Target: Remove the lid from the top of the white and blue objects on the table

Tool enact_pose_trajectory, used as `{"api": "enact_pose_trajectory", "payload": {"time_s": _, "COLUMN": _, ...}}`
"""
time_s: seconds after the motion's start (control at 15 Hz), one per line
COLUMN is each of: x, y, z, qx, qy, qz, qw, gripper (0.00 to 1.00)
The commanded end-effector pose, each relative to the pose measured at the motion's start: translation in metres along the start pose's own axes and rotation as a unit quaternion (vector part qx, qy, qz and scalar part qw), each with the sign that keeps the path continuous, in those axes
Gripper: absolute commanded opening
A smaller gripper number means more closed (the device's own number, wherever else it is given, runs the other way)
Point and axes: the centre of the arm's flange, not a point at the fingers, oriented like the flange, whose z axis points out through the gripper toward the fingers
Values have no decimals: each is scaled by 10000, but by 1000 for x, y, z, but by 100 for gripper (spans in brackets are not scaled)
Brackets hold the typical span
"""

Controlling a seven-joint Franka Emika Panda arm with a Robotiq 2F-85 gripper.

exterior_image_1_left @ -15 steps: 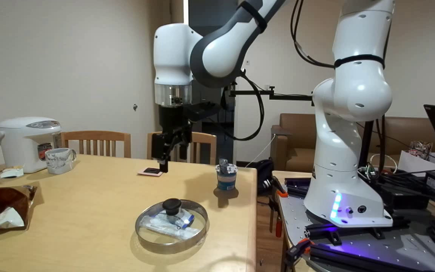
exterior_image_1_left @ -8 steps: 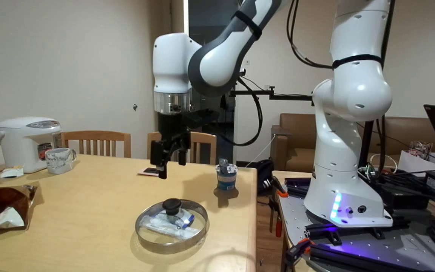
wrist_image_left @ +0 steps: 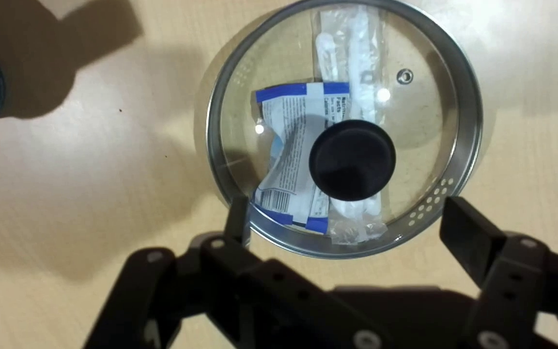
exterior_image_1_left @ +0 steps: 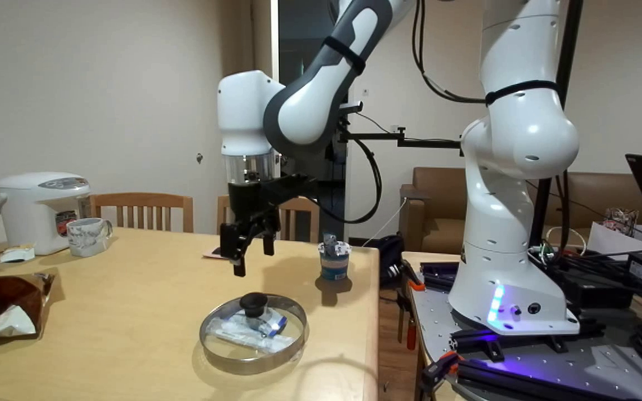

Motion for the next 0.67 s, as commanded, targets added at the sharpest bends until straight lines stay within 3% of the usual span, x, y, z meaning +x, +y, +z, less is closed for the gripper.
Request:
{"api": "enact_pose_trajectory", "payload": {"time_s": 0.0, "x": 19, "y": -11, "z": 12, "qx": -87, "qy": -108, "qz": 98, "qw": 9999, "gripper": 100}}
{"api": "enact_pose_trajectory", "payload": {"time_s": 0.6, "x": 26, "y": -20, "z": 50, "qx": -133, "qy": -421, "qz": 210, "qw": 9988, "gripper": 100}}
